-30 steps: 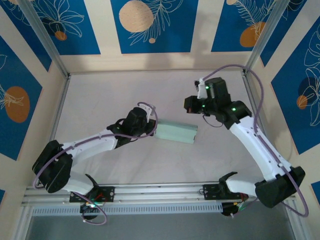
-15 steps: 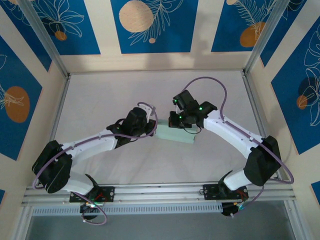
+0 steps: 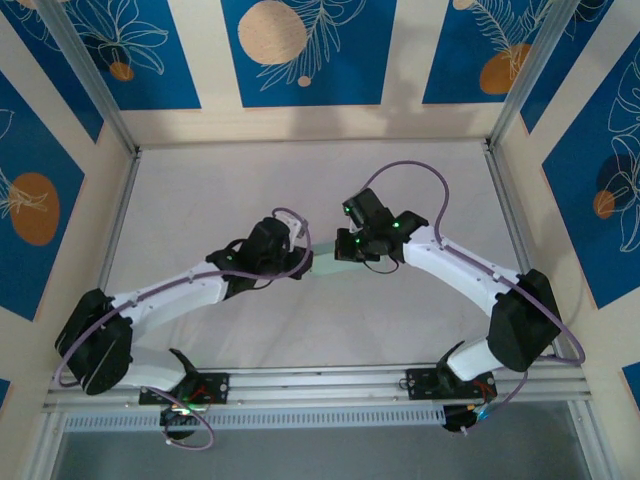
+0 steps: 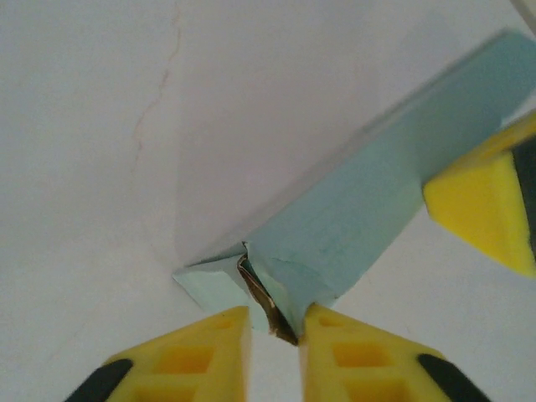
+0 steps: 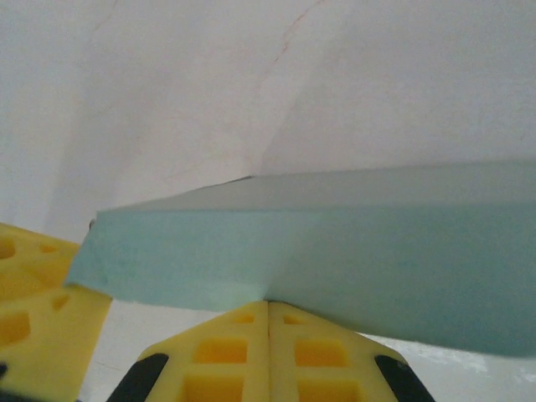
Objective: Fold the paper box
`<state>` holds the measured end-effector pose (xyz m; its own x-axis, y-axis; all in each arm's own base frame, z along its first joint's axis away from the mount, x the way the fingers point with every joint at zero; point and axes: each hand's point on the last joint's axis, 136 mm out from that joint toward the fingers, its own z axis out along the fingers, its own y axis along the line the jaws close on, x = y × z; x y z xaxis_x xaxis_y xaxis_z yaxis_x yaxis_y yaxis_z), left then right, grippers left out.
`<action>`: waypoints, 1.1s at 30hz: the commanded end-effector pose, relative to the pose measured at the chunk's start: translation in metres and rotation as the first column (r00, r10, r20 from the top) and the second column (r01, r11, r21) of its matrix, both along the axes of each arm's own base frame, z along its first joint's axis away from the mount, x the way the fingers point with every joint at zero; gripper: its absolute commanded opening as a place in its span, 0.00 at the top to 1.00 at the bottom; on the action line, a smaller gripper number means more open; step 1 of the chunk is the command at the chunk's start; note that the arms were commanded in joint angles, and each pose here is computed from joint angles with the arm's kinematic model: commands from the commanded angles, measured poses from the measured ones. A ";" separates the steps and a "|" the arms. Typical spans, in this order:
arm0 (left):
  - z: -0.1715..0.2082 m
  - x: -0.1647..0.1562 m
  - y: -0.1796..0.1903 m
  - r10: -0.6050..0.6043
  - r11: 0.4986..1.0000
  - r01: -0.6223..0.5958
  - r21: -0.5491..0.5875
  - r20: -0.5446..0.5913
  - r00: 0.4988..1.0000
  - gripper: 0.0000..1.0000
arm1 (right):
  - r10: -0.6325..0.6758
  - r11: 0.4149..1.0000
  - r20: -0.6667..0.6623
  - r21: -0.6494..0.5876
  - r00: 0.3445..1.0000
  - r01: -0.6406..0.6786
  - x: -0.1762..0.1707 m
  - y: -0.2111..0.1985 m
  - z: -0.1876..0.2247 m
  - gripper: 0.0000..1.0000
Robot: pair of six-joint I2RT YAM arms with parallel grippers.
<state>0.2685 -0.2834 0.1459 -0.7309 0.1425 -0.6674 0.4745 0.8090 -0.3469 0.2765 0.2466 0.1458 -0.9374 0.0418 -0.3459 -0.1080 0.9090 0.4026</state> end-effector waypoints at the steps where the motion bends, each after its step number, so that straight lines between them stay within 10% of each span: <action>1: -0.023 -0.031 0.026 -0.003 0.995 0.017 0.098 -0.141 0.990 0.74 | -0.033 0.998 -0.108 -0.064 0.994 0.026 -0.016 -0.017 -0.028 1.00; 15: 0.024 -0.001 0.033 0.072 0.946 -0.150 -0.287 -0.263 0.962 0.60 | -0.026 1.000 -0.139 -0.015 0.990 0.024 0.003 -0.009 -0.021 1.00; 33: 0.029 0.034 0.018 0.093 0.898 -0.196 -0.393 -0.266 0.960 0.51 | -0.013 1.000 -0.153 0.000 0.988 0.013 0.006 -0.003 -0.017 1.00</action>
<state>0.2928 -0.2670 0.1511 -0.8952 -0.1802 -0.4076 0.1972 0.6600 -0.7249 0.2966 0.2535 0.1480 -0.9549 0.0772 -0.2868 -0.0687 0.8820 0.4662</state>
